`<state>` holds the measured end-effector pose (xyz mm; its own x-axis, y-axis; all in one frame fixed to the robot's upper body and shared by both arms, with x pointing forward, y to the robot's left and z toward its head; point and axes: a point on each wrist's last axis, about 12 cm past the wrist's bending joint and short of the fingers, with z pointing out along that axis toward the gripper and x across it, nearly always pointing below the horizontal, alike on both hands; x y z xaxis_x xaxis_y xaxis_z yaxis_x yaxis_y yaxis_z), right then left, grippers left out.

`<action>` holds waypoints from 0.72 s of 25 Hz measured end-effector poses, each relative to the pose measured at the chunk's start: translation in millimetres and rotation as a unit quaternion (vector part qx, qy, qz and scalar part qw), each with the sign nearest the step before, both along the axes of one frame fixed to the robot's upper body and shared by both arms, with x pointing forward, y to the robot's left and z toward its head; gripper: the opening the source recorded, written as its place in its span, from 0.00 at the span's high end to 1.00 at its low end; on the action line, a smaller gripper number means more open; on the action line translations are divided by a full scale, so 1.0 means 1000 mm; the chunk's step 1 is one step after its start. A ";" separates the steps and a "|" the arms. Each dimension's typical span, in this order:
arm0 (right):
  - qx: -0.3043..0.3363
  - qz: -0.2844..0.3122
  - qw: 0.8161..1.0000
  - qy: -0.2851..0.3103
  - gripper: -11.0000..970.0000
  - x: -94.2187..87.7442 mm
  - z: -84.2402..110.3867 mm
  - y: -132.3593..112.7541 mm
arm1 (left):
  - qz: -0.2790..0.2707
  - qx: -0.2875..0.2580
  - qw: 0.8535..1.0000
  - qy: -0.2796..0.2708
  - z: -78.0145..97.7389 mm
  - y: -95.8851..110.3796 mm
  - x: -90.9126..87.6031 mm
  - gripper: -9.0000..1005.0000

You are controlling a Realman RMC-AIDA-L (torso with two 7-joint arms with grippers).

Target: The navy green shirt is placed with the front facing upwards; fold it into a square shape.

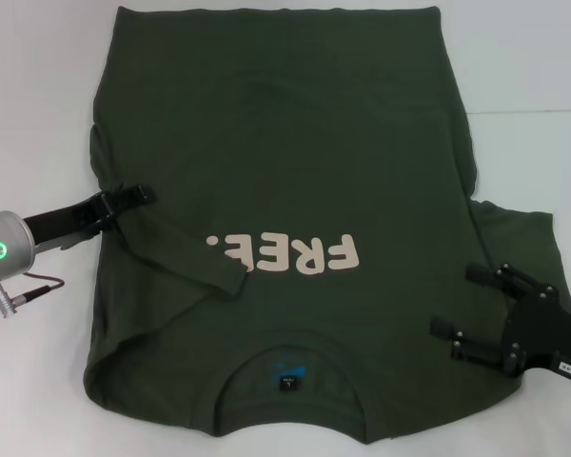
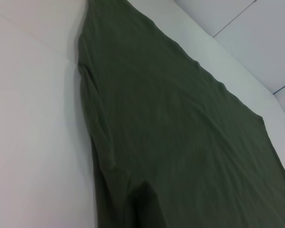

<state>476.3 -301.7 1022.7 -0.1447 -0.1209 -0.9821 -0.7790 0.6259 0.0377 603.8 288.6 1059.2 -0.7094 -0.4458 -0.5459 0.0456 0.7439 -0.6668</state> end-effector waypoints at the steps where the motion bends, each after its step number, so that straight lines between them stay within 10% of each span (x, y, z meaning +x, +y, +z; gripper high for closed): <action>1: 0.000 0.000 1.000 0.000 0.03 0.000 0.000 0.000 | -0.001 0.002 1.000 -0.002 0.000 0.000 0.000 0.11; 9: 0.003 -0.003 1.000 -0.003 0.03 0.001 0.001 0.000 | 0.000 0.017 1.000 -0.013 0.000 0.000 0.002 0.12; 18: 0.004 -0.003 1.000 -0.003 0.03 0.003 0.002 -0.001 | -0.012 0.045 0.999 -0.011 -0.003 -0.009 0.004 0.37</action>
<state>478.9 -302.4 1025.0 -0.1391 -0.1130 -0.9838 -0.7754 0.6303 0.0373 608.1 279.4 1055.7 -0.7066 -0.3778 -0.5984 0.0782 0.7987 -0.5966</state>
